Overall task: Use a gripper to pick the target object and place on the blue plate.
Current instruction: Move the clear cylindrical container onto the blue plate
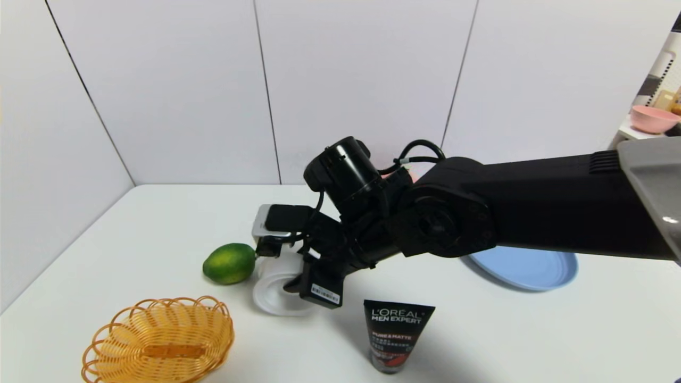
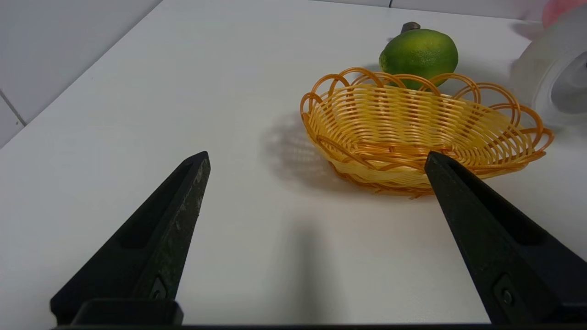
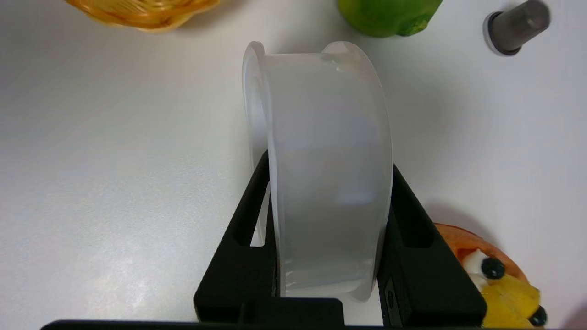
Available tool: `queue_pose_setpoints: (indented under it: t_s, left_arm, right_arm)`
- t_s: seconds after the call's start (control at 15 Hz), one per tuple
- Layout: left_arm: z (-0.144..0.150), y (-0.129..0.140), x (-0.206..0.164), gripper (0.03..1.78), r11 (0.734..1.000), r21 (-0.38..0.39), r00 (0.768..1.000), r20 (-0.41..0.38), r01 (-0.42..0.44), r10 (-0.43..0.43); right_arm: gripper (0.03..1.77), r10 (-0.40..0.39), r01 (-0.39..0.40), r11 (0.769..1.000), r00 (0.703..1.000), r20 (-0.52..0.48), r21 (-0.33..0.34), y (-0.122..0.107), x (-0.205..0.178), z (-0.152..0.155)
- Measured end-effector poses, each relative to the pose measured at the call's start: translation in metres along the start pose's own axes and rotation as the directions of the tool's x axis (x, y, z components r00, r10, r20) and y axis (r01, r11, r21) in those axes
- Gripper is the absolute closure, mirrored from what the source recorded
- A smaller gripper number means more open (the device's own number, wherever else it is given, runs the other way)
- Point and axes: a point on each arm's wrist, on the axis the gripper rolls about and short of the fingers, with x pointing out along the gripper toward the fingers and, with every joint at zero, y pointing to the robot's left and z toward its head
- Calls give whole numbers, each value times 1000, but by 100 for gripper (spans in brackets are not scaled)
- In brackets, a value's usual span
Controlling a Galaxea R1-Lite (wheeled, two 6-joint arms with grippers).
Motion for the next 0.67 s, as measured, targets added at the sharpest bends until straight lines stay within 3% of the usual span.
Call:
queue_pose_setpoints:
  t_s: [0.2,0.33,0.53,0.67]
  left_arm:
    - [0,0,0,12,1000,0,1000,0,1,-1]
    - [0,0,0,12,1000,0,1000,0,0,0]
    - [0,0,0,12,1000,0,1000,0,0,0]
    - [0,0,0,12,1000,0,1000,0,0,0]
  right_arm:
    - [123,-23,22,999,999,39,32,-2,-18,8]
    - [123,-55,47,994,996,75,103,-6,-33,15]
    - [123,-128,98,966,985,112,239,-22,-59,18]
    - [123,-188,147,944,976,114,295,-37,-79,10]
